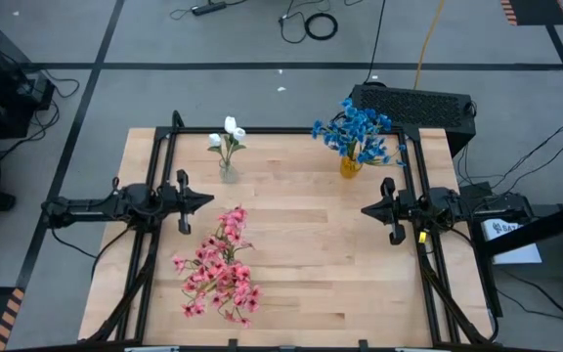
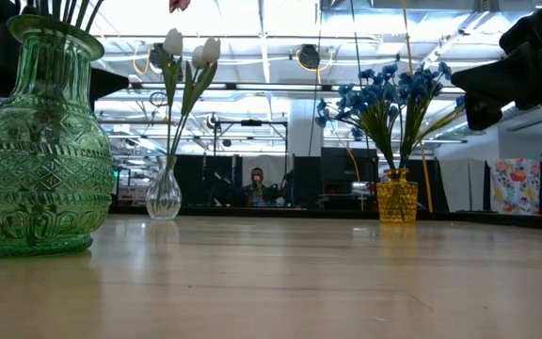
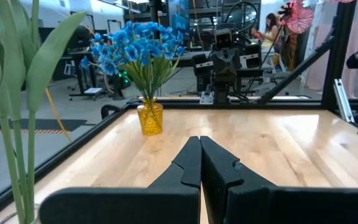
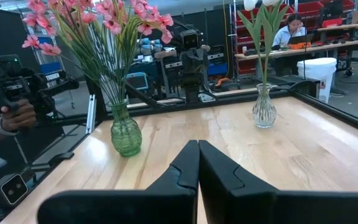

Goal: Sort flowers into vase by color
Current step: Return to Home Position

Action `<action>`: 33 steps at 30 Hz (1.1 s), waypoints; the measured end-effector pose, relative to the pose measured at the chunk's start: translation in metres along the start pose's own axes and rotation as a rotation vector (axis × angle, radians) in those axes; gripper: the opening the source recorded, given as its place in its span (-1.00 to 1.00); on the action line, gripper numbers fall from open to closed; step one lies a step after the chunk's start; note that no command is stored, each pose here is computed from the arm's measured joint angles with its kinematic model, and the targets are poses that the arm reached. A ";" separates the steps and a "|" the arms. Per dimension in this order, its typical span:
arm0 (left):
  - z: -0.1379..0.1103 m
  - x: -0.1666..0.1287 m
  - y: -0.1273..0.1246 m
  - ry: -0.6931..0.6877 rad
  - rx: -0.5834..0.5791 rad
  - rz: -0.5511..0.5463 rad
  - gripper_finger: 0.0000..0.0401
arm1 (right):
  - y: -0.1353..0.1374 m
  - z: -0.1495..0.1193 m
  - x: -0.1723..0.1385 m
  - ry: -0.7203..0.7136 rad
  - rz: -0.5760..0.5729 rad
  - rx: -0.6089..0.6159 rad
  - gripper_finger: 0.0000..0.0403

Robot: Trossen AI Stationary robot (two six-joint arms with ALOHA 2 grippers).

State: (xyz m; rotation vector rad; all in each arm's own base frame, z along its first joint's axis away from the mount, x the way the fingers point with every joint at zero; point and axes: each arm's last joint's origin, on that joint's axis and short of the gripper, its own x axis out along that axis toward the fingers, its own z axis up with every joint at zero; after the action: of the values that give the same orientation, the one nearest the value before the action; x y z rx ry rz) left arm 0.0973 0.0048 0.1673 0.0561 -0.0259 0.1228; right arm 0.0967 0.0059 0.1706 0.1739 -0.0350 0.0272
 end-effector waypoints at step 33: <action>0.001 0.000 0.000 -0.012 0.000 -0.001 -0.89 | 0.000 0.000 0.000 0.000 0.000 0.000 -1.00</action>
State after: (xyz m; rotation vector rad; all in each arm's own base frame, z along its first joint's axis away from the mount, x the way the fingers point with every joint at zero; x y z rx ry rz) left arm 0.0972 0.0048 0.1685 0.0564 -0.0383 0.1213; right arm 0.0967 0.0059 0.1706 0.1735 -0.0346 0.0267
